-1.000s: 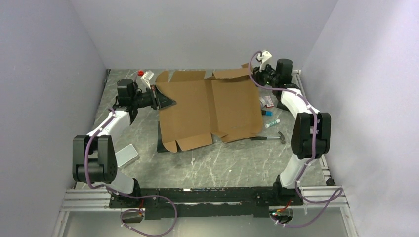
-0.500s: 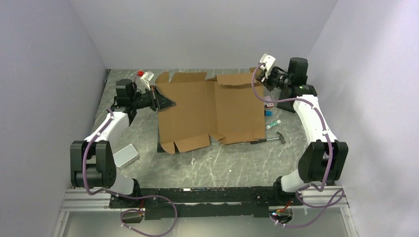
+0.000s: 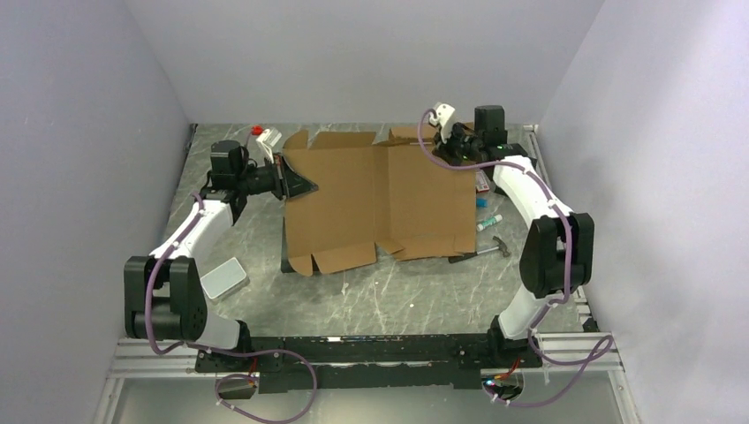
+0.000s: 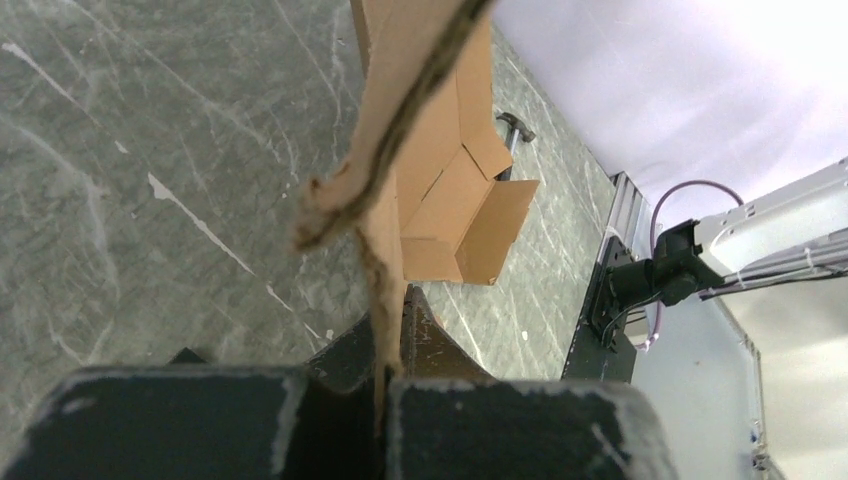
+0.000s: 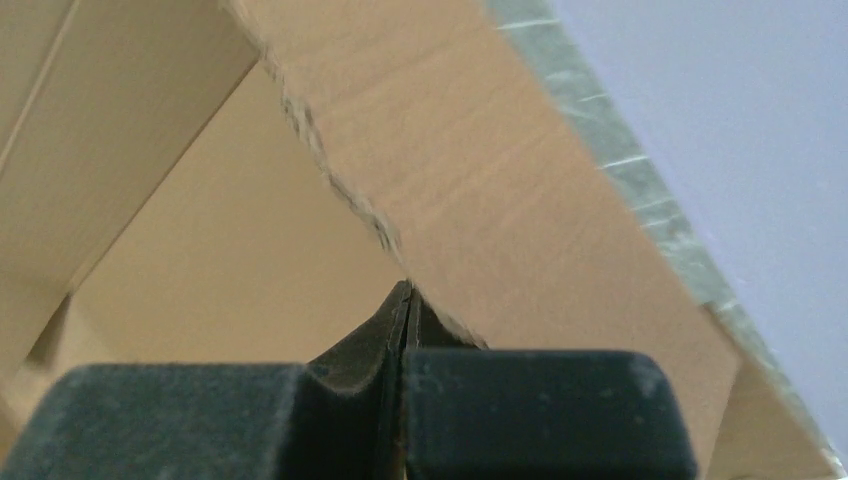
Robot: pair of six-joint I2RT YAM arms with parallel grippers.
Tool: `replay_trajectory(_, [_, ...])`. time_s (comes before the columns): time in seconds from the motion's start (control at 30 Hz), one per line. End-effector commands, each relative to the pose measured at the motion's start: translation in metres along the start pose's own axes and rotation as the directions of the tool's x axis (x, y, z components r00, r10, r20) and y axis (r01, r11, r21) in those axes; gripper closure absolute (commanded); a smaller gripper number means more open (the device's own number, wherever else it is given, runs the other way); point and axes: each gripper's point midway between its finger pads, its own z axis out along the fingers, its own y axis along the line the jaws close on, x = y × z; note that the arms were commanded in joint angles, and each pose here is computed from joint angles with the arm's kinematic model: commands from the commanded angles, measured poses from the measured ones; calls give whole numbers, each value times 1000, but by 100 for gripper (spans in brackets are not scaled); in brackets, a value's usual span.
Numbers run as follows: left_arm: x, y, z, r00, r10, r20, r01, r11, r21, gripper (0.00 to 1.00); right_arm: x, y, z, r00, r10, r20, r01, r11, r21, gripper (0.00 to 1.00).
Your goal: Fold the paper box
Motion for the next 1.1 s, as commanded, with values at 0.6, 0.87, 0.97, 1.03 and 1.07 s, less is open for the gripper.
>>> replay_trajectory(0.6, [-9,-27,1,988,151,-19,-152,988,-22,100,-111,-53,-89,918,202,342,-240,968,73,46])
replay_trajectory(0.87, [-11,-34,0,985,172,-4,-172,985,-4,100,-52,-77,-128,845,369,387,-456,875,162,34])
replay_trajectory(0.97, [-12,-38,0,982,187,4,-187,982,8,100,-35,-93,-118,813,452,366,-531,834,150,34])
replay_trajectory(1.03, [-12,-39,-1,981,194,1,-194,981,11,100,-25,-103,-110,799,484,357,-563,811,158,35])
replay_trajectory(1.07, [-11,-39,-1,980,198,1,-198,980,10,100,-19,-107,-107,792,499,352,-577,800,165,37])
